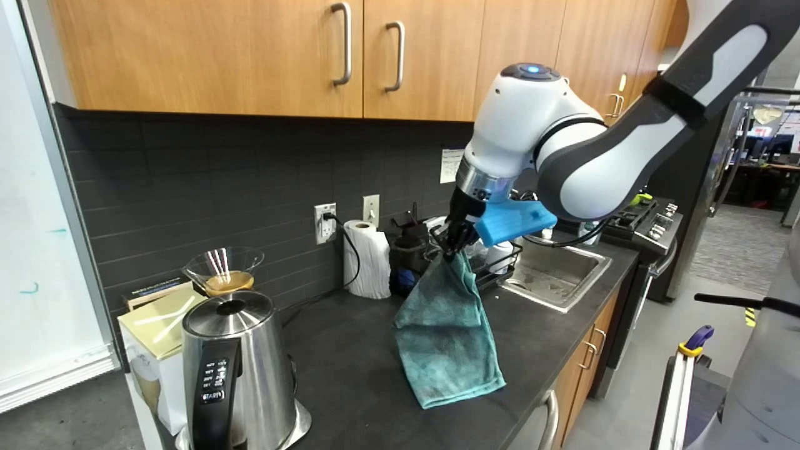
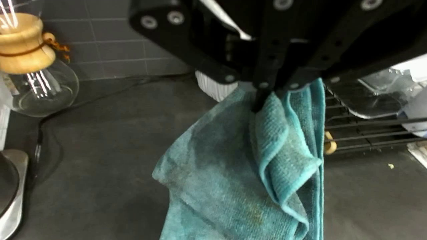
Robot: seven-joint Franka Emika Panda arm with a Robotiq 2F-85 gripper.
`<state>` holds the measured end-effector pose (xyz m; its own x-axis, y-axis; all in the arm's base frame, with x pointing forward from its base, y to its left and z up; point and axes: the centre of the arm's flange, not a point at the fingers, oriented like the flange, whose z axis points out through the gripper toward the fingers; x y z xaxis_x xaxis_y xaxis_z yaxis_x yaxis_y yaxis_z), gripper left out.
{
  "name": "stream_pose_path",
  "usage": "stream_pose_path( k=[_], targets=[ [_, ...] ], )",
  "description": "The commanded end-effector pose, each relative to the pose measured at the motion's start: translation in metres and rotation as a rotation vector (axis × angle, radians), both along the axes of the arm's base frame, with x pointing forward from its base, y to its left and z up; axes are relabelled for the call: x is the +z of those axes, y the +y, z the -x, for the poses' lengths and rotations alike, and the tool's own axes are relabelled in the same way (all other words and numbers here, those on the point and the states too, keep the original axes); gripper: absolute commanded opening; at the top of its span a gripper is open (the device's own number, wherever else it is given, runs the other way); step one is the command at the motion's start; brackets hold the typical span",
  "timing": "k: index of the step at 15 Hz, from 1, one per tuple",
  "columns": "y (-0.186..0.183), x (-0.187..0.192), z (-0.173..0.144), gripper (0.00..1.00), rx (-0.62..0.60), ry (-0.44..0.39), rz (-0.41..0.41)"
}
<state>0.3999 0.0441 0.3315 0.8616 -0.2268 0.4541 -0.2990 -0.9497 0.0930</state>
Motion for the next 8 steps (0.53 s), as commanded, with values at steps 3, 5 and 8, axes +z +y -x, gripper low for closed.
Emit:
stream_pose_path(
  k=[3,5,8],
  targets=[
    [-0.001,-0.003,0.028,0.01,0.043,-0.208,0.059],
    [-0.003,0.001,0.032,0.01,0.048,-0.257,0.064],
    [-0.003,0.007,0.037,0.01,0.045,-0.303,0.066]
  ],
)
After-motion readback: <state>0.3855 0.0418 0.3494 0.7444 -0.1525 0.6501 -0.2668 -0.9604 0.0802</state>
